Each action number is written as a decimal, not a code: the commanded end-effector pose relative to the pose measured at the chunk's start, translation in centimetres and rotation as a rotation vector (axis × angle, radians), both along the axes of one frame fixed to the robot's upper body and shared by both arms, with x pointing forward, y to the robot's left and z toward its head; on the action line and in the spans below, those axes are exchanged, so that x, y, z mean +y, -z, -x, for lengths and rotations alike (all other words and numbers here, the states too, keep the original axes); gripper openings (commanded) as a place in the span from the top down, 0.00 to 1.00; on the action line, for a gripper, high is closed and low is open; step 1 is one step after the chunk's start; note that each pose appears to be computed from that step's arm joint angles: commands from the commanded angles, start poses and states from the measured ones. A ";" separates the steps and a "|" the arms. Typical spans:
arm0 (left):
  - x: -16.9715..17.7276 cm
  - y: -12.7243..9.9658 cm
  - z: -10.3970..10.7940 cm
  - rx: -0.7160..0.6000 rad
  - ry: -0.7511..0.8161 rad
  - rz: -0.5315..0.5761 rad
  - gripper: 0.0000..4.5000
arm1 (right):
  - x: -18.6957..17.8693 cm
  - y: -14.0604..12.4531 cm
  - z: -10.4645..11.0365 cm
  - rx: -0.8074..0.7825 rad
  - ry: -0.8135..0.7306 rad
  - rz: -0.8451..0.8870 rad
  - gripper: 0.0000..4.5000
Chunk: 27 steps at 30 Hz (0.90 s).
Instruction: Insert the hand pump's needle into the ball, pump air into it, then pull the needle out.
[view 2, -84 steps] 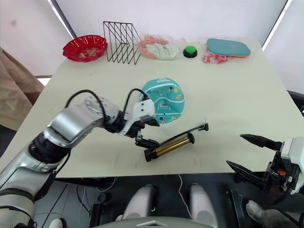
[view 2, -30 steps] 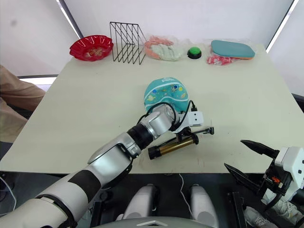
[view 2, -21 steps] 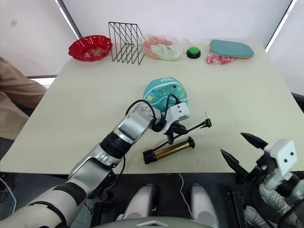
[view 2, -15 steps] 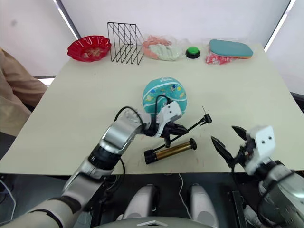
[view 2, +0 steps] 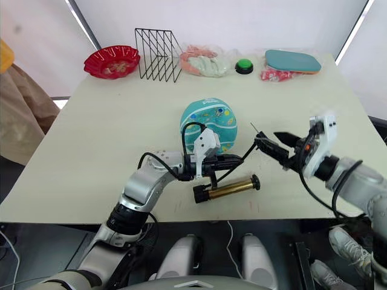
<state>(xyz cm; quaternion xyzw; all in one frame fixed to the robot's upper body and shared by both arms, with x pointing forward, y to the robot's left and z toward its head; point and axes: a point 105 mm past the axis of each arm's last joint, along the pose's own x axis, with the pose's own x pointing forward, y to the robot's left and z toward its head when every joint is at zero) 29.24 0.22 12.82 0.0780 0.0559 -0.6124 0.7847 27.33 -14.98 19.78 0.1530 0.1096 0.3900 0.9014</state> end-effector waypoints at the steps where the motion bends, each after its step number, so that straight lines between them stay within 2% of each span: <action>1: -0.4 -1.8 0.3 -0.048 0.017 0.062 1.00 | 0.3 -0.8 0.3 -0.014 -0.043 -0.021 0.39; 3: -0.5 -2.0 0.4 -0.042 0.020 0.075 1.00 | 0.6 -1.0 0.4 -0.020 -0.062 -0.030 0.61; 15: -0.2 -2.1 1.0 -0.011 0.059 0.076 1.00 | 0.9 -1.8 1.1 -0.058 -0.099 -0.068 0.61; 27: -0.2 -2.1 1.1 0.004 0.075 0.070 1.00 | 1.2 -1.7 0.7 -0.060 -0.101 -0.069 0.61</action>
